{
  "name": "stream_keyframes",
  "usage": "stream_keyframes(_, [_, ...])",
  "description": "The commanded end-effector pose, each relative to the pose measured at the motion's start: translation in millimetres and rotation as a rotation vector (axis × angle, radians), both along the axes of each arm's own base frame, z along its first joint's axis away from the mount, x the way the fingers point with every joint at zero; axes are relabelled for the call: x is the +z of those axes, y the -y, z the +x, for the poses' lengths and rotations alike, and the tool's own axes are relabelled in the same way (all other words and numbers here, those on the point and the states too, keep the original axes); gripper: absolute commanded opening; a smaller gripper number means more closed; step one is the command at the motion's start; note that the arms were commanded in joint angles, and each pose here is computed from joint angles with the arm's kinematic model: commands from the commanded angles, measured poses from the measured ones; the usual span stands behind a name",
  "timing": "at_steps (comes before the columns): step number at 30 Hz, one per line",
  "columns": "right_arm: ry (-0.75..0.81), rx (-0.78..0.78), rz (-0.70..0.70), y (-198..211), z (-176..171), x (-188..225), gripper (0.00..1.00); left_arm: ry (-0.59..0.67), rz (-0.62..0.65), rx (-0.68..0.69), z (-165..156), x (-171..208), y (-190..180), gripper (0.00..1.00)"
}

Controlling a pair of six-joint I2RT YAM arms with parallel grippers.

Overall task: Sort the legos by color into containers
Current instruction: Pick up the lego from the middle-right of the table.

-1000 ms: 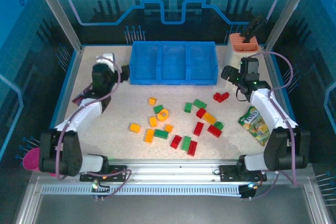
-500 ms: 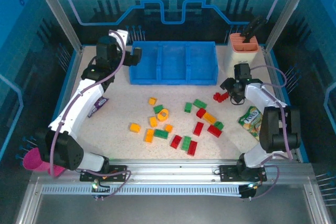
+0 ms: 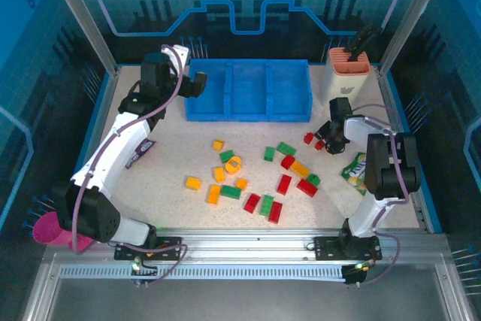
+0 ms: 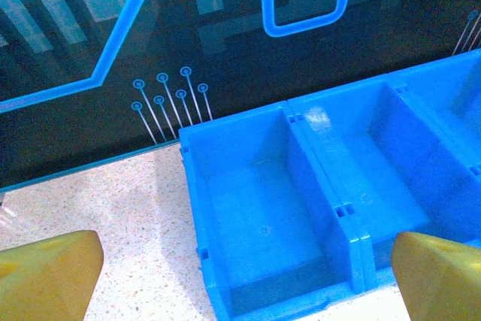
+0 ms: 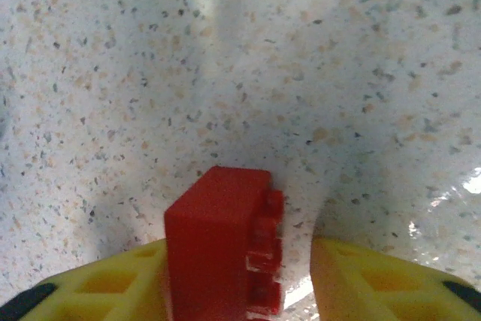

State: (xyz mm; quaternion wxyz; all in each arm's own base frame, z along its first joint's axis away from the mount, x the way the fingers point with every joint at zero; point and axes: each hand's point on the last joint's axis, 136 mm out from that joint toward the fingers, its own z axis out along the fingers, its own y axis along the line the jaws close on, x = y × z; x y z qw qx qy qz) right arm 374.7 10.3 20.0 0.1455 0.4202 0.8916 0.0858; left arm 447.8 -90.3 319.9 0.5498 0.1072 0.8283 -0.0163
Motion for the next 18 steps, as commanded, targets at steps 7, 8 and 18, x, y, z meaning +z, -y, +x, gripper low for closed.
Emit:
stream_keyframes(7, [-0.044,0.056,-0.019,0.6,0.1,-14.6,0.21,-0.001,0.006,-0.050,-1.5,-0.4,12.2,0.99])
stream_keyframes(8, [-0.040,0.081,-0.028,0.3,1.1,-9.4,0.19,-0.003,0.008,-0.051,-2.2,-1.0,12.1,0.99])
stream_keyframes(18, [0.177,0.690,-0.417,-51.1,44.4,130.6,0.21,0.011,0.004,-0.063,-10.2,1.8,13.7,0.99])
